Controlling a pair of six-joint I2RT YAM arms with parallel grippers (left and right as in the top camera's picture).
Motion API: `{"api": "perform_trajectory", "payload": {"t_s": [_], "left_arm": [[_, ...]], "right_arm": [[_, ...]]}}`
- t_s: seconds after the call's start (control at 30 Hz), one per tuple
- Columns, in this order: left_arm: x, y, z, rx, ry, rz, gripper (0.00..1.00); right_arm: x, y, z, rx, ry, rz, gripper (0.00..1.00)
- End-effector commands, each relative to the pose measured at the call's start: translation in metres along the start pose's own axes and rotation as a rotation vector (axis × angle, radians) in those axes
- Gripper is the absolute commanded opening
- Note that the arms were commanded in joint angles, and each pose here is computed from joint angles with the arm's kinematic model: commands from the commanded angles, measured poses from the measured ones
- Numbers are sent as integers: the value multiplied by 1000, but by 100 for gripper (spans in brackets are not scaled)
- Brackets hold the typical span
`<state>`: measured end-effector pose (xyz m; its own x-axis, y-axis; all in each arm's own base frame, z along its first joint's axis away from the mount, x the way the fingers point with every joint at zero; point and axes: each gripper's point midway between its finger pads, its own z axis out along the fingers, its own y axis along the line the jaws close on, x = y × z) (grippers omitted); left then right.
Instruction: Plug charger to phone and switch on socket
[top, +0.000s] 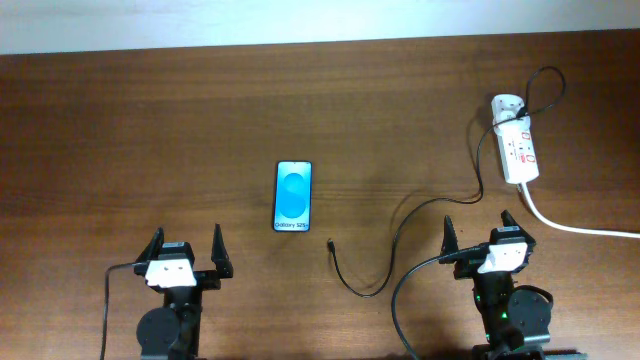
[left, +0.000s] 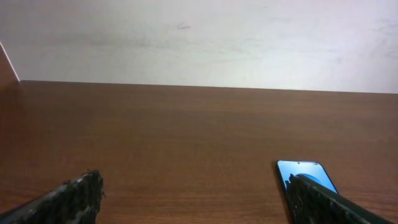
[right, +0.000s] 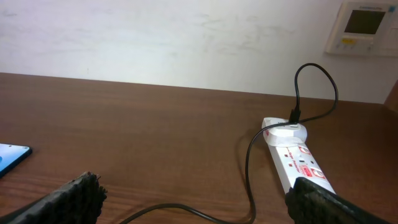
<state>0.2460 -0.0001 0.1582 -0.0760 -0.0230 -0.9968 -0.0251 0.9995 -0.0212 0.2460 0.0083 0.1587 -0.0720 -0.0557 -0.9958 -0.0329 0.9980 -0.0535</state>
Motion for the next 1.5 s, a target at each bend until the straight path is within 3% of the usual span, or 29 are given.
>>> {"api": "perform_trajectory", "payload": {"t_s": [0.0, 0.57, 0.73, 0.83, 0.97, 1.07, 1.17, 1.27, 1.37, 1.47], "left_arm": [[0, 2, 0, -10, -4, -11, 99], [-18, 7, -1, -37, -79, -8, 99], [-117, -15, -30, 96, -485, -15, 99], [-166, -15, -47, 97, -543, -16, 99], [-216, -33, -35, 161, -340, 116, 99], [-231, -40, -4, 199, -64, 136, 99], [-241, -72, 26, 382, 141, 113, 99], [-237, -103, 54, 562, 252, 59, 99], [-219, -106, 86, 538, 413, -43, 99], [-182, -92, 106, 374, 689, -10, 99]], "right_arm": [[3, -1, 0, 2, 6, 1, 98], [3, -1, 0, 2, 6, 1, 98], [3, -1, 0, 2, 6, 1, 98], [3, -1, 0, 2, 6, 1, 98], [3, -1, 0, 2, 6, 1, 99], [3, -1, 0, 2, 6, 1, 98], [3, -1, 0, 2, 6, 1, 98], [3, -1, 0, 2, 6, 1, 98], [3, -1, 0, 2, 6, 1, 98], [3, -1, 0, 2, 6, 1, 99]]}}
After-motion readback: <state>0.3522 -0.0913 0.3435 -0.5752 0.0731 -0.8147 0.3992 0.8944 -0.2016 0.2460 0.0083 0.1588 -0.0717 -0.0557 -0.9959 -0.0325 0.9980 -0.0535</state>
